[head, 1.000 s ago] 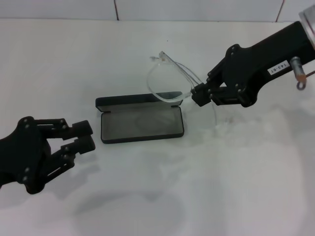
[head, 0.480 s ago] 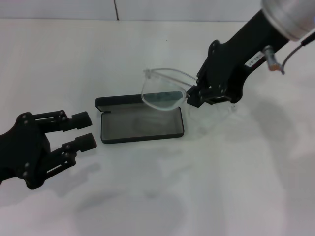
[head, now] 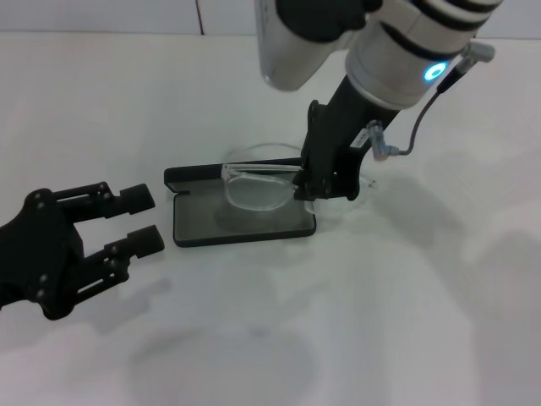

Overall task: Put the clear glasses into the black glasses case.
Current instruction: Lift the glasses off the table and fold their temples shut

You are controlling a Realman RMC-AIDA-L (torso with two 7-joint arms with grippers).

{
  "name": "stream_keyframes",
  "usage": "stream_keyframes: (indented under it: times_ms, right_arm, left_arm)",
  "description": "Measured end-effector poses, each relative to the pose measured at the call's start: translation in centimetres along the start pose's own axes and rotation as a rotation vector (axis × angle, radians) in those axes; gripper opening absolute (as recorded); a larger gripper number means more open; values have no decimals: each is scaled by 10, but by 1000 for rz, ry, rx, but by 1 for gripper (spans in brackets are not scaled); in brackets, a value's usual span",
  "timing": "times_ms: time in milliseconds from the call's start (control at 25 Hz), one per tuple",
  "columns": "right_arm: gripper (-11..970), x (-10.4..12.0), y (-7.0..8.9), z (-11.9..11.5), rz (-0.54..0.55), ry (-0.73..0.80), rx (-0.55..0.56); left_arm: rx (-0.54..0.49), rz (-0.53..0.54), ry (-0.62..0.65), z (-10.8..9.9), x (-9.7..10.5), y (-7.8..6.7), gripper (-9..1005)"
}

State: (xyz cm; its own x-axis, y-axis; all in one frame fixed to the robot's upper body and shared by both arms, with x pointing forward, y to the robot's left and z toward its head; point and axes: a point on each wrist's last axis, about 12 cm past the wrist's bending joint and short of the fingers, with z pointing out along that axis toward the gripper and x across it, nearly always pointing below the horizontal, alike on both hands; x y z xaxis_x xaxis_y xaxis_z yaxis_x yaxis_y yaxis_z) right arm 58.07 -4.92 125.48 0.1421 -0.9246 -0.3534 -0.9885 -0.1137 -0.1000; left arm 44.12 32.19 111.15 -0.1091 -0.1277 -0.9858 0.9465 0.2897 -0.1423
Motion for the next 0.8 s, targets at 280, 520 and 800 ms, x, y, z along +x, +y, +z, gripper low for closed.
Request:
stream_keyframes:
  times_ms: [280, 520, 800]
  right_arm:
    - [61, 1, 6, 20, -37, 8, 27]
    - [61, 5, 8, 24, -47, -22, 38]
    - [61, 16, 10, 10, -16, -173, -41]
  left_arm:
    - [-8, 2, -10, 2, -2, 4, 426]
    - [-20, -13, -13, 5, -3, 8, 422]
    - [-36, -11, -12, 11, -4, 14, 418]
